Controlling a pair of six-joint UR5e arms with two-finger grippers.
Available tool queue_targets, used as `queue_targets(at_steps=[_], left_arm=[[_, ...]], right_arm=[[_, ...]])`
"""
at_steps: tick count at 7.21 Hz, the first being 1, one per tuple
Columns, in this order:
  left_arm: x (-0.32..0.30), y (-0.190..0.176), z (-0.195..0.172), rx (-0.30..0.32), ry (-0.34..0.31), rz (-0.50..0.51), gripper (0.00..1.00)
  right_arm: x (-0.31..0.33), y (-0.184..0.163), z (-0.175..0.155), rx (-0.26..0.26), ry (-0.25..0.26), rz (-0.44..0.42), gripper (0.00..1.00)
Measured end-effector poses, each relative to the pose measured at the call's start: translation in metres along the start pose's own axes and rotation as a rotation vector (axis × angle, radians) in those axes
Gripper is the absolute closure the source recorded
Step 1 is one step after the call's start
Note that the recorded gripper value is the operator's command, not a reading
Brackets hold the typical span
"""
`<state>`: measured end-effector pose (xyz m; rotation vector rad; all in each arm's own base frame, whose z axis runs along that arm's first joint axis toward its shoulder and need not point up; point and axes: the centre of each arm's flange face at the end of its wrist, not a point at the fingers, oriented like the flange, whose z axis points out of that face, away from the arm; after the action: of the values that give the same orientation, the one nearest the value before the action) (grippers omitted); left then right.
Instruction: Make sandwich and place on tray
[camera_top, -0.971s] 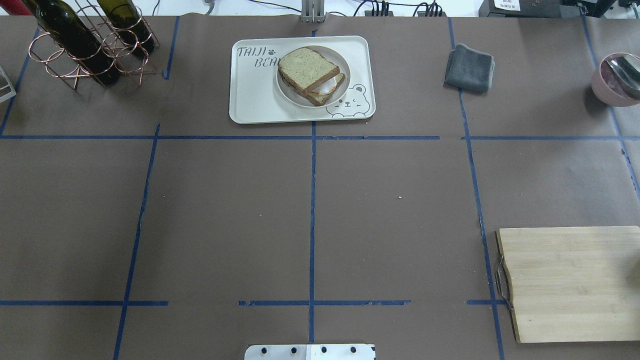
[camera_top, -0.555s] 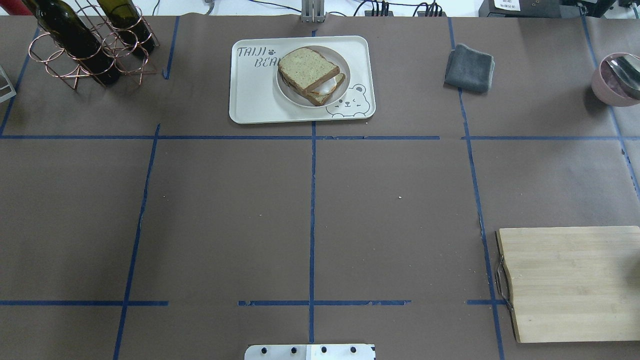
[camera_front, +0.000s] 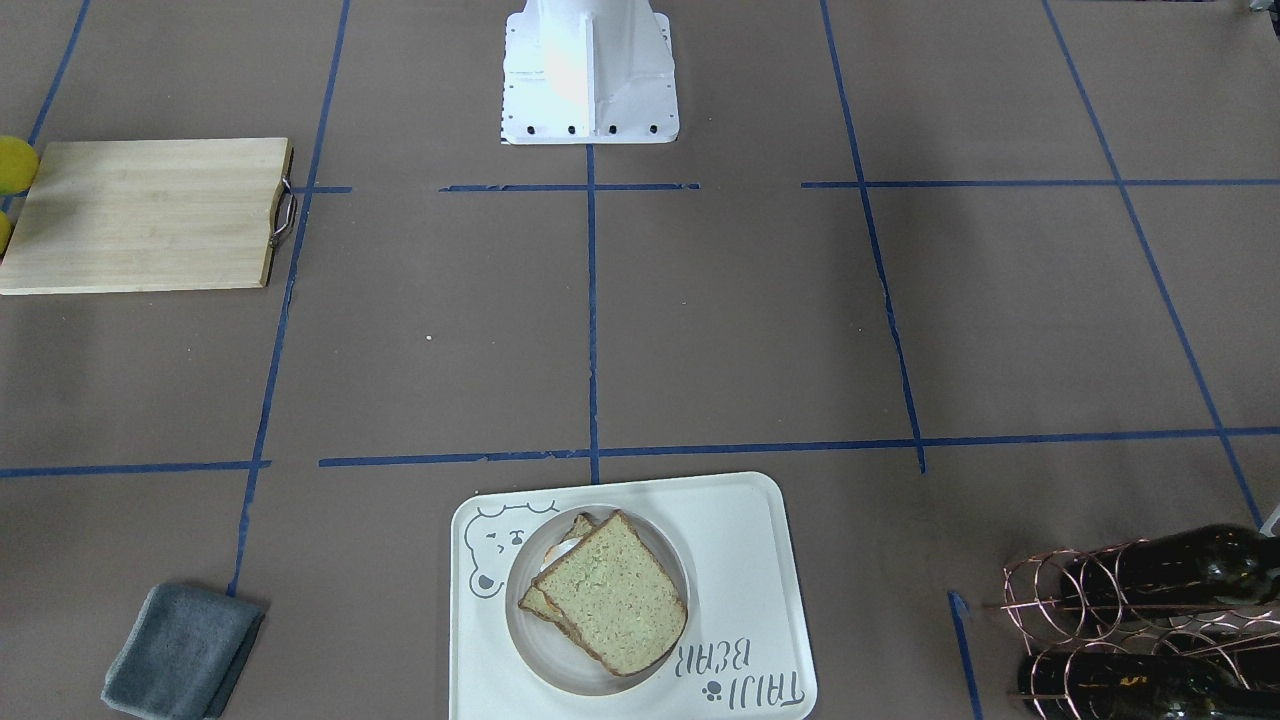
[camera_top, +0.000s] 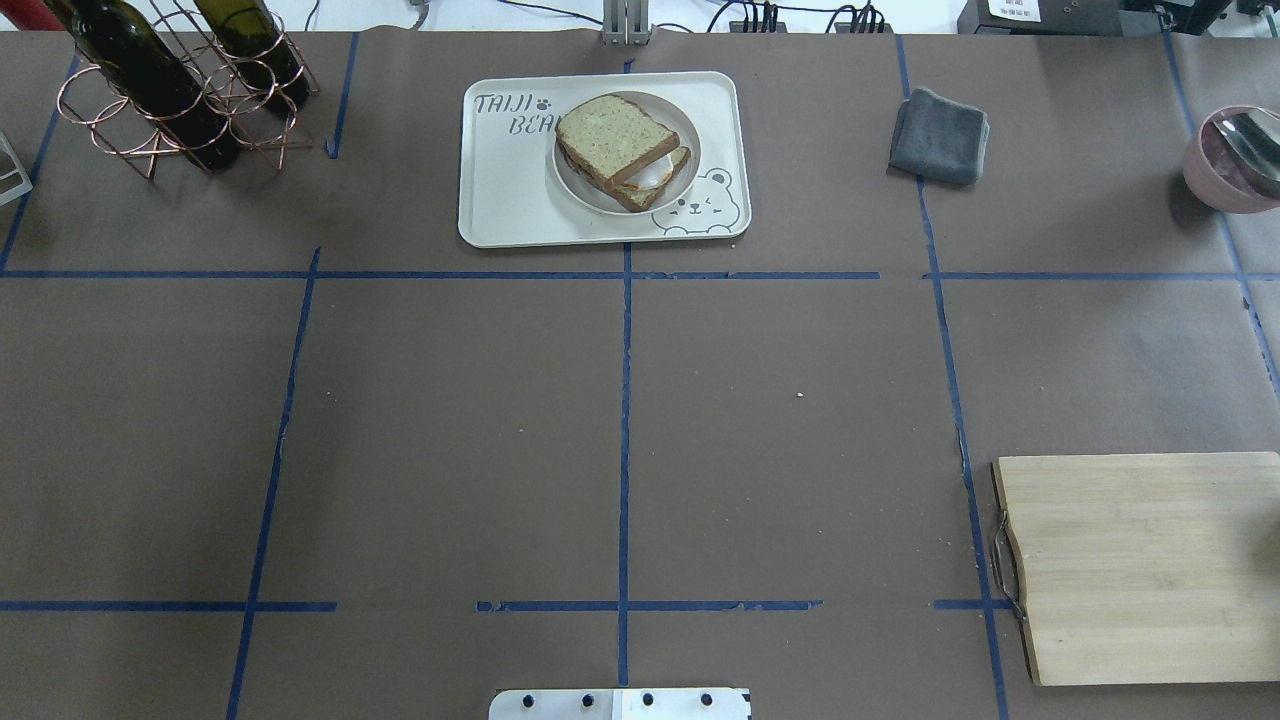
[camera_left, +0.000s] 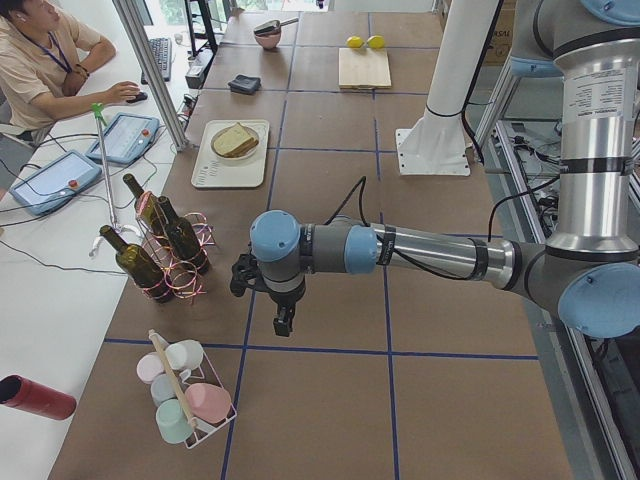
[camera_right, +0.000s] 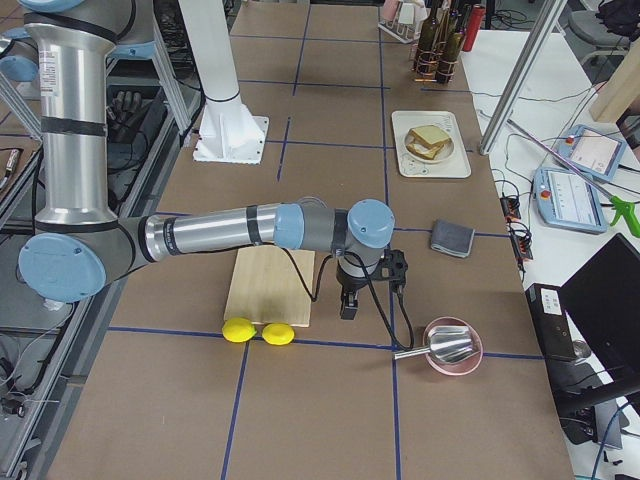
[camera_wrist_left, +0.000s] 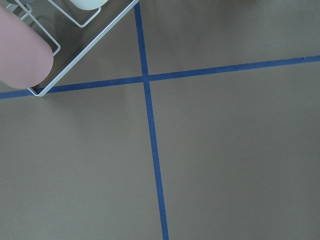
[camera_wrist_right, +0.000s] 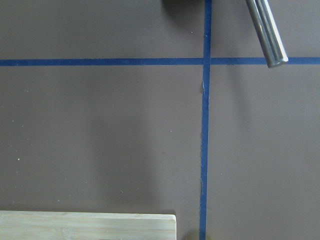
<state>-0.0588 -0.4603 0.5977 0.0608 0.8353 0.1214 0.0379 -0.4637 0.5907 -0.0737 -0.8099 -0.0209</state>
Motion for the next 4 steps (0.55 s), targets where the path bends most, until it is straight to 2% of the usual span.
queue_targets(at_steps=[4], left_arm=[[0.0014,-0.0002,-0.0012,0.002,0.0,0.003,0.0]], right_arm=[[-0.0052,-0.0001,-0.0005,0.002,-0.001,-0.012,0.0]])
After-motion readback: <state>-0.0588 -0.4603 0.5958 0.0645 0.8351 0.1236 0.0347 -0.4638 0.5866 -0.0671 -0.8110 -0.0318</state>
